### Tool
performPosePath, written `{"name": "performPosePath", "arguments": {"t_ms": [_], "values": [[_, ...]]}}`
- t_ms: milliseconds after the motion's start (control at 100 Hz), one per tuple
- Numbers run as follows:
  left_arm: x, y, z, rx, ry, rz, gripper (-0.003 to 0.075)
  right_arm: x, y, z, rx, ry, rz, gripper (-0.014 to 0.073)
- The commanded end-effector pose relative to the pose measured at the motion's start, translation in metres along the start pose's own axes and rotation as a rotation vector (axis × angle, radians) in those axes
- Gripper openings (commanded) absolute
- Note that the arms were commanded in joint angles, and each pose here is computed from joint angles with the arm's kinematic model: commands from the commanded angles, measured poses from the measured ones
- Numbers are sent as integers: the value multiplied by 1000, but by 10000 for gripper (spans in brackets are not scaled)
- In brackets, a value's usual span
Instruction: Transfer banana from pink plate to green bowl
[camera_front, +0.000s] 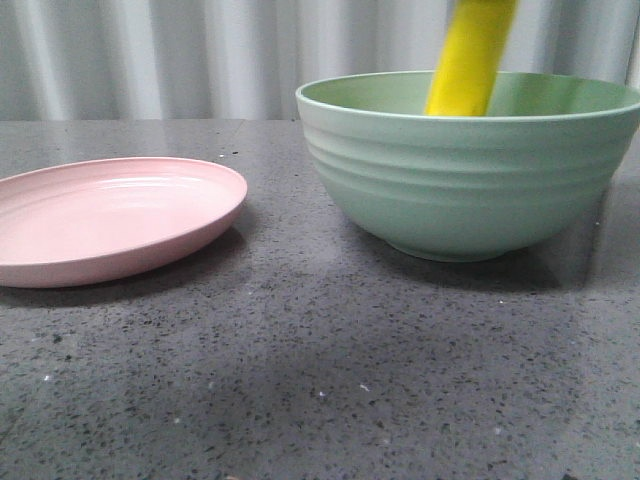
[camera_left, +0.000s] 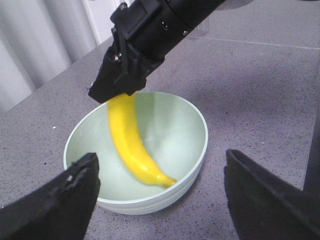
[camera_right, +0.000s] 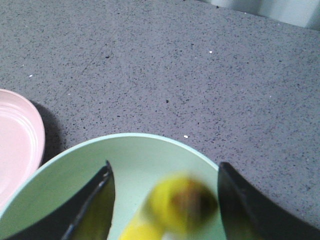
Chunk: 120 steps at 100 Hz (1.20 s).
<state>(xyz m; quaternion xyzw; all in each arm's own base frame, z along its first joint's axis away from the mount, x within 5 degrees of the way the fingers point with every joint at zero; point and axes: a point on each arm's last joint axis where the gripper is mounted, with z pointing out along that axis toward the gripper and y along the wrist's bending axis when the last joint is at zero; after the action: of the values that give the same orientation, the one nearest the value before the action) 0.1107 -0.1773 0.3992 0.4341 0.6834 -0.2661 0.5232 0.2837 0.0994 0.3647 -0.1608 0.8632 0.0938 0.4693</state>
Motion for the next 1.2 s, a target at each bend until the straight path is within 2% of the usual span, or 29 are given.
{"name": "performPosePath", "arguments": {"t_ms": [0,140,230,300,440,470,660,860,950,1190], "values": [[-20,1,-10,-12,-135,-13,479,-19,-2,-16,15,-130,-7,388],[-20,1,-10,-12,-135,-13,470,-19,-1,-19,13,-126,-8,387],[-20,1,-10,-12,-135,-13,410,-18,-1,-25,10,-111,-8,378],[-19,1,-10,-11,-128,-13,301,-17,0,-32,7,-97,-9,312],[-18,0,-14,-7,-122,-16,-17,-14,1,-48,1,-71,-12,-1],[-17,0,-16,-7,-123,-16,-18,-13,2,-53,-1,-65,-13,-74],[2,-2,-24,-2,-92,-18,-20,2,4,-75,-11,-21,-14,-64],[30,-6,-49,-2,-163,-55,-20,35,5,-101,4,-153,-12,-64],[41,-8,-65,-11,-236,-67,-20,56,6,-113,13,-226,-11,-64],[85,-14,-99,-11,-315,-87,-20,116,8,-150,29,-416,-13,-64]]}}
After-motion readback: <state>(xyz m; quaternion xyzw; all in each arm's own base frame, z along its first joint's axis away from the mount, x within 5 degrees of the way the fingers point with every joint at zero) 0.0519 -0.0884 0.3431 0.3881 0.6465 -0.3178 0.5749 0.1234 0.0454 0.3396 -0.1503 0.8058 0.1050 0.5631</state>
